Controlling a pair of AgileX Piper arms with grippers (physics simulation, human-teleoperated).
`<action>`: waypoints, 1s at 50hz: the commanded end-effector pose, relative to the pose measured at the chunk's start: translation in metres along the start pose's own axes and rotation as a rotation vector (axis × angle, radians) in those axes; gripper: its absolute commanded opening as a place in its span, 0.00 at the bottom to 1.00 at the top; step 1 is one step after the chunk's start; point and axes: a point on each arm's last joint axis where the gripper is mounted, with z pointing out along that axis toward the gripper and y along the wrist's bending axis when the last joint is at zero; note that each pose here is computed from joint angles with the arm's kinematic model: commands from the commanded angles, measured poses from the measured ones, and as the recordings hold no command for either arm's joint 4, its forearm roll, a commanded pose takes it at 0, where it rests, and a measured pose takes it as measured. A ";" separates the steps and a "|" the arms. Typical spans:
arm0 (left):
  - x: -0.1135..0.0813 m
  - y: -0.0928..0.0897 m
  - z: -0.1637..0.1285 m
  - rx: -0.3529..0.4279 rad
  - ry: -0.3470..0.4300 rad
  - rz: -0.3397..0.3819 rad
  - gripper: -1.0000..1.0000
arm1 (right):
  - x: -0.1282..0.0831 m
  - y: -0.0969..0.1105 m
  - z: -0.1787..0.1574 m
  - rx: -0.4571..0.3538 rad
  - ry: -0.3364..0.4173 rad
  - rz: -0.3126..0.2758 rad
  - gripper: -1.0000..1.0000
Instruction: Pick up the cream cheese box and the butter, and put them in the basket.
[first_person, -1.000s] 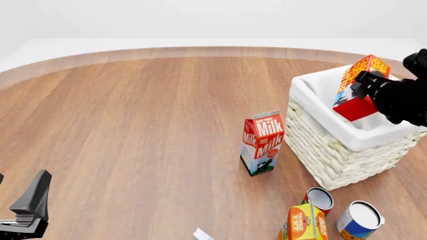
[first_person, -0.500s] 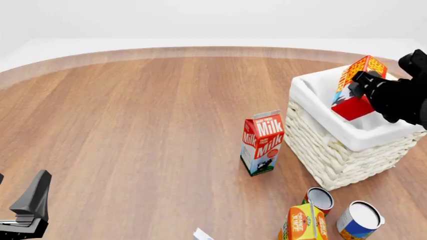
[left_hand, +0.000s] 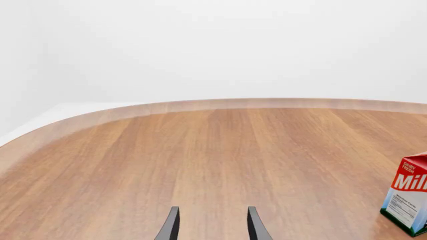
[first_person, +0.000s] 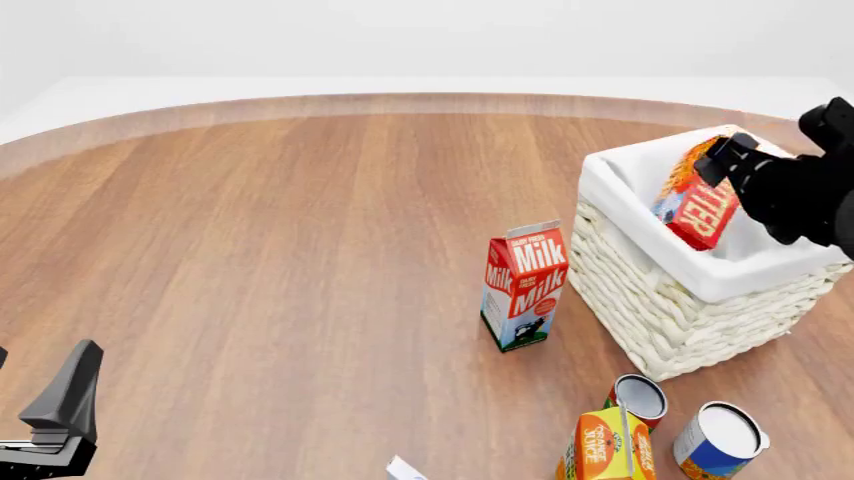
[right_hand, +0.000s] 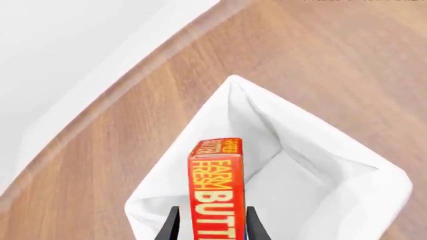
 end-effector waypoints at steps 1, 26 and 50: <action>0.000 0.000 0.000 0.000 0.000 0.000 1.00 | 0.001 0.000 0.002 0.001 0.004 0.006 1.00; 0.000 0.000 0.000 0.000 0.000 0.000 1.00 | -0.005 0.016 -0.012 -0.036 0.003 -0.021 1.00; 0.000 0.000 0.000 0.000 0.000 0.000 1.00 | -0.017 0.056 -0.068 -0.158 -0.003 -0.115 1.00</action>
